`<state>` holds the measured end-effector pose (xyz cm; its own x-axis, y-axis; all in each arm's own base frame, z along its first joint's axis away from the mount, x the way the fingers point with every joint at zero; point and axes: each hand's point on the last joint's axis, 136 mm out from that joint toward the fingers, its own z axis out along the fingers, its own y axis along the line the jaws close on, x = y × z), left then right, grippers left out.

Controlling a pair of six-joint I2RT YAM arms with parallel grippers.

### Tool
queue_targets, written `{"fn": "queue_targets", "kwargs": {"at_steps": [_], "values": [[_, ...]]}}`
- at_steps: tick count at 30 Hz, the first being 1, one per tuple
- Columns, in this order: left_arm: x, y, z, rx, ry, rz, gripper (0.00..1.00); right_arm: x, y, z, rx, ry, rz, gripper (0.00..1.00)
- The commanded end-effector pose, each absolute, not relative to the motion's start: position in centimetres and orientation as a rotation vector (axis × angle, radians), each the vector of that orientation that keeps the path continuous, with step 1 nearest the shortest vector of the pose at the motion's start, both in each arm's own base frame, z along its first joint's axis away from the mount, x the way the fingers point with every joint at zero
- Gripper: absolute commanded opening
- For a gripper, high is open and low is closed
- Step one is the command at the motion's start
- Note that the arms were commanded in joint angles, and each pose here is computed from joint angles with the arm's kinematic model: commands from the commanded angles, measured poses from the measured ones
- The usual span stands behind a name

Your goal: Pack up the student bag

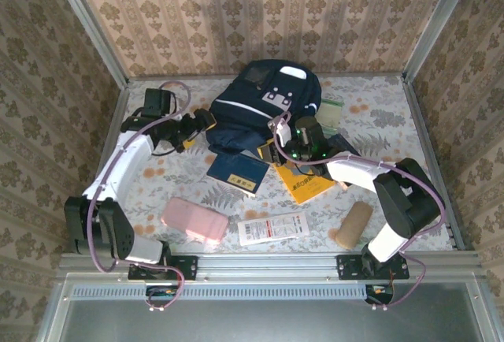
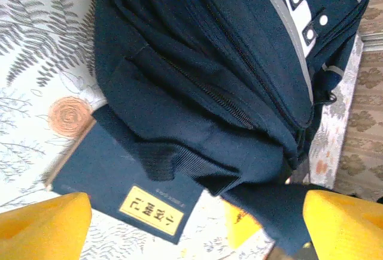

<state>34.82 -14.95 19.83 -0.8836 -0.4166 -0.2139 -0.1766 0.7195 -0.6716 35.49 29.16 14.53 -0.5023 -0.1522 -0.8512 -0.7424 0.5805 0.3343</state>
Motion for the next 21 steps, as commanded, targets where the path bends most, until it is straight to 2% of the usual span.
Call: {"fn": "queue_targets", "kwargs": {"at_steps": [1,3,8,14,17,21], "values": [[35.7,-15.5,20.4,-0.535,2.543,-1.047,0.93,35.6,28.9,15.7,-0.715,1.916,0.868,0.45],[36.0,-15.2,19.7,-0.562,2.555,-1.019,0.94,34.5,29.4,16.2,-0.743,1.887,0.888,0.55],[36.7,-14.7,18.7,-0.616,2.606,-0.946,0.95,32.5,28.7,19.4,-0.722,1.767,0.904,0.69],[38.0,-15.3,19.5,-0.623,2.634,-0.859,0.96,31.5,27.1,23.2,-0.622,1.683,0.905,0.68],[38.6,-15.9,19.8,-0.653,2.665,-0.767,0.96,33.4,24.5,23.7,-0.446,1.754,0.758,0.58],[38.6,-17.0,18.7,-0.779,2.77,-0.623,0.88,35.8,19.8,23.7,-0.187,1.848,0.497,0.3]]}}
